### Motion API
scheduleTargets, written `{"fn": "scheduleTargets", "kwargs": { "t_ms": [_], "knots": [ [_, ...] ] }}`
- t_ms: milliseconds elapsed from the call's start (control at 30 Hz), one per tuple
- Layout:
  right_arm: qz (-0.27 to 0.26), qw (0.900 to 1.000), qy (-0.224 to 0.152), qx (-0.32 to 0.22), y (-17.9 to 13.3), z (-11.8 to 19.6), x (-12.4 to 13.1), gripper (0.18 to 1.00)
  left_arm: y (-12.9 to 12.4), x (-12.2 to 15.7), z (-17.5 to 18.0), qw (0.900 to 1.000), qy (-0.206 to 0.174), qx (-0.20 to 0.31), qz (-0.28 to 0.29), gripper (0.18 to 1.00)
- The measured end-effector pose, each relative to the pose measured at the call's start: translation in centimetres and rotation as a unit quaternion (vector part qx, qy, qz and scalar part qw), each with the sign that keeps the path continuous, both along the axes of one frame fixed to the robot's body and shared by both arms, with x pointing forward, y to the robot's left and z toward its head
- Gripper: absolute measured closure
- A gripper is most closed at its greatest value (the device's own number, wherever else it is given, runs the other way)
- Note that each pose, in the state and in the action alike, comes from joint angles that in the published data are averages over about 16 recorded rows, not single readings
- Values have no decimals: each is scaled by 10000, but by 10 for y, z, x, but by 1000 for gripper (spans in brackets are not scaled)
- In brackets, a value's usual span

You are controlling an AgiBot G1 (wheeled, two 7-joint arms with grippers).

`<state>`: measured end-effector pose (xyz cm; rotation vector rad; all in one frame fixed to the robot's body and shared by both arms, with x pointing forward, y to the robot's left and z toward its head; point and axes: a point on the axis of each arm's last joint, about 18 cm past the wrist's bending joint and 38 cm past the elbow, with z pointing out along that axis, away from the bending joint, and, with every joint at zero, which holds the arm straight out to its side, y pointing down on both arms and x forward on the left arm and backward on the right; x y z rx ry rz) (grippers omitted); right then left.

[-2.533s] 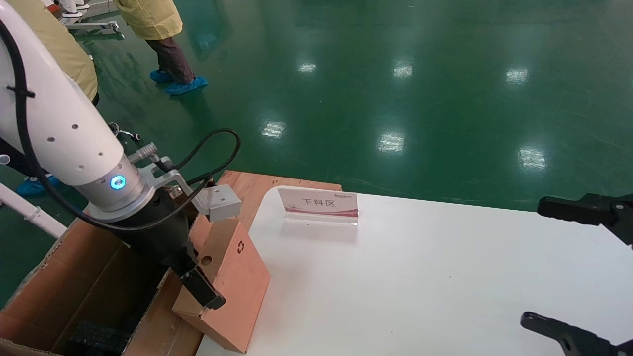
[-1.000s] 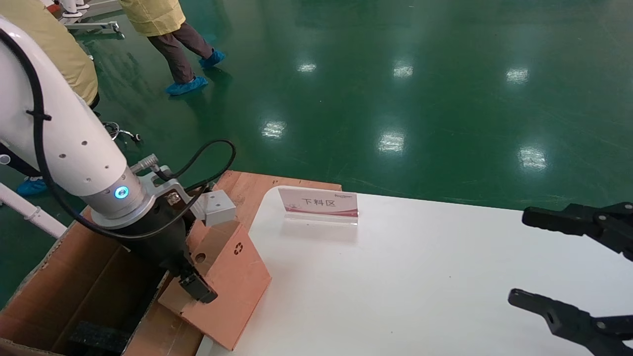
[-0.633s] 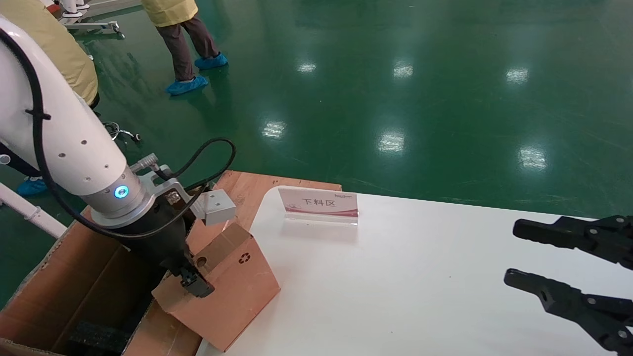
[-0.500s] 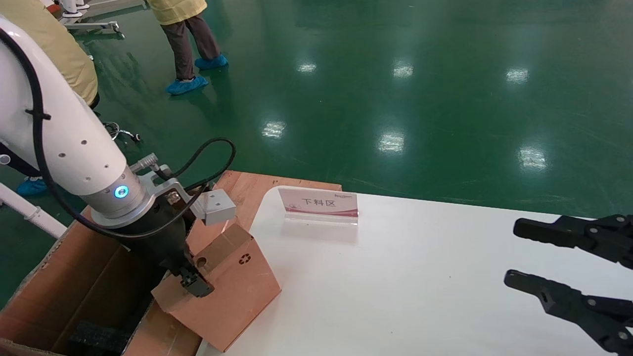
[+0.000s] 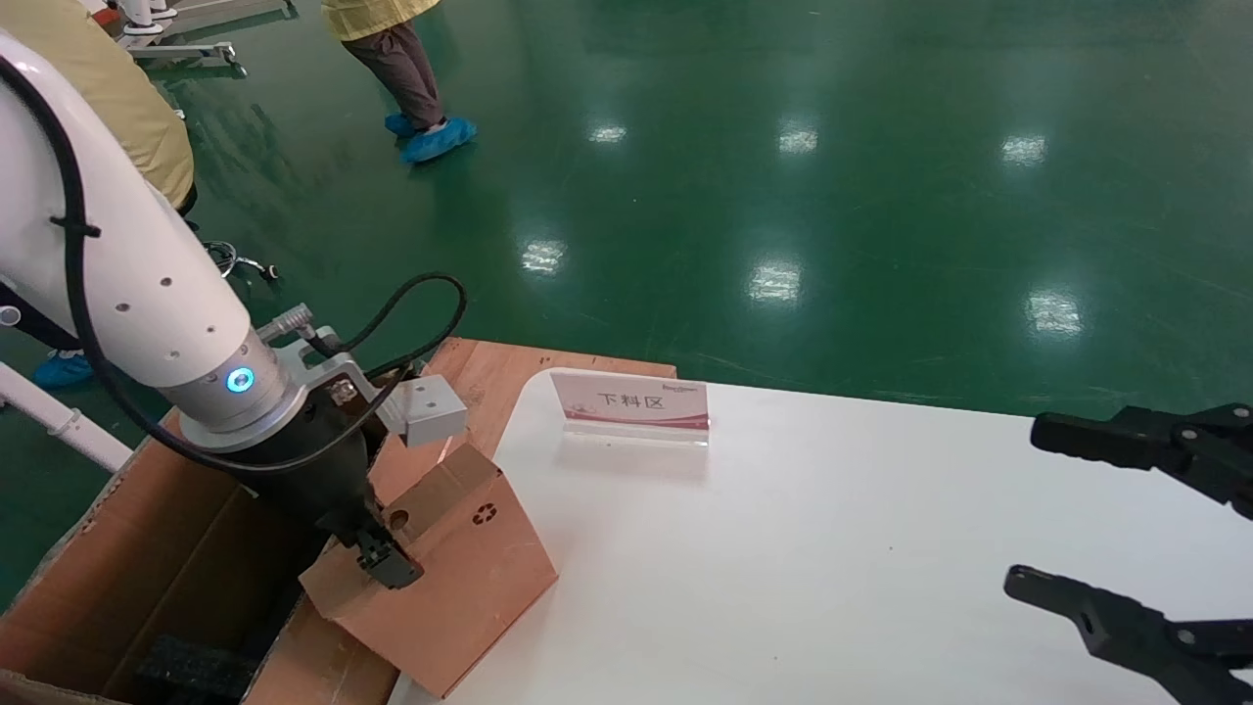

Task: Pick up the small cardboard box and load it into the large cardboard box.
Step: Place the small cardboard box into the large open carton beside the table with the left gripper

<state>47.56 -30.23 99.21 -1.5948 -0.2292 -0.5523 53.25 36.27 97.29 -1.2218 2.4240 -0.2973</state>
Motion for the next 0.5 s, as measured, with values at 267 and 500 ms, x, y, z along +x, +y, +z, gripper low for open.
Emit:
{"fn": "scheduleTargets", "kwargs": {
  "t_ms": [267, 500],
  "knots": [
    [0, 10000, 0, 0, 0, 0, 0, 445, -1, -6, 32, 9992, -354, -80, -150, 771],
    [0, 10000, 0, 0, 0, 0, 0, 320, -2, -24, 87, 9947, -969, -62, -336, 773]
  ]
}}
